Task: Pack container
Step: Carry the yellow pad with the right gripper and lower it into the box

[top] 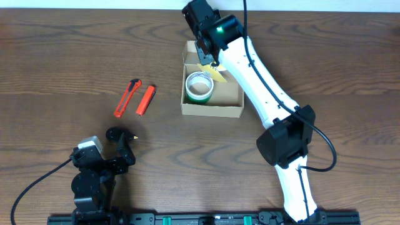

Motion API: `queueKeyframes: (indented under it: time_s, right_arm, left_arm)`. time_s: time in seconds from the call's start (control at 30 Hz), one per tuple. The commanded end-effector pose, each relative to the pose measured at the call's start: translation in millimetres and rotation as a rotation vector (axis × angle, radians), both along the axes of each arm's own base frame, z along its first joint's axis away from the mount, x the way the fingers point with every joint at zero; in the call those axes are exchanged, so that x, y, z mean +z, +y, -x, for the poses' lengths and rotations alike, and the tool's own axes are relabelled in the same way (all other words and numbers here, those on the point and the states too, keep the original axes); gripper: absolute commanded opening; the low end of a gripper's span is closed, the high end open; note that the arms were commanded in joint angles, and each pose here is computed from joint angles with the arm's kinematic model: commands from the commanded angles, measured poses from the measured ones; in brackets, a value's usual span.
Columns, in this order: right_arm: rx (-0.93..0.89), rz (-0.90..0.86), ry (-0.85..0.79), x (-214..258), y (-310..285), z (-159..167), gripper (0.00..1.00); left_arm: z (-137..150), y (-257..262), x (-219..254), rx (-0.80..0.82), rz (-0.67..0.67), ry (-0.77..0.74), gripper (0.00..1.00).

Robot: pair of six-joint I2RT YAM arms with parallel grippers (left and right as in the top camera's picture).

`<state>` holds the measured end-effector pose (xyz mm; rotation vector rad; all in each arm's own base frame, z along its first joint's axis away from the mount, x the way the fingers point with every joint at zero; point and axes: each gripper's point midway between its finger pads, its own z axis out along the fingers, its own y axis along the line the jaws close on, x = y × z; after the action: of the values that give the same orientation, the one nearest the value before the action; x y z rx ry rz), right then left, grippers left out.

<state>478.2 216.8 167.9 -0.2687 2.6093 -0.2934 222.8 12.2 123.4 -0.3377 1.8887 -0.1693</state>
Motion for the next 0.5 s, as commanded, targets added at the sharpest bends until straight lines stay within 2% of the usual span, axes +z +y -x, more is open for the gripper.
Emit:
queueKeyframes:
  time_s: [0.0, 0.27, 0.47]
  right_arm:
    - [-0.036, 0.011, -0.018, -1.5, -3.4, -1.0, 0.66]
    - [-0.025, -0.001, -0.025, -1.0, 2.9, -1.2, 0.69]
    - [0.033, -0.082, 0.035, -8.6, 26.9, 11.2, 0.7]
  left_arm:
    - [0.2, 3.5, -8.8, 0.013, -0.018, 0.016, 0.95]
    - [0.2, 3.5, -8.8, 0.013, -0.018, 0.016, 0.95]
    - [0.2, 3.5, -8.8, 0.013, -0.018, 0.016, 0.95]
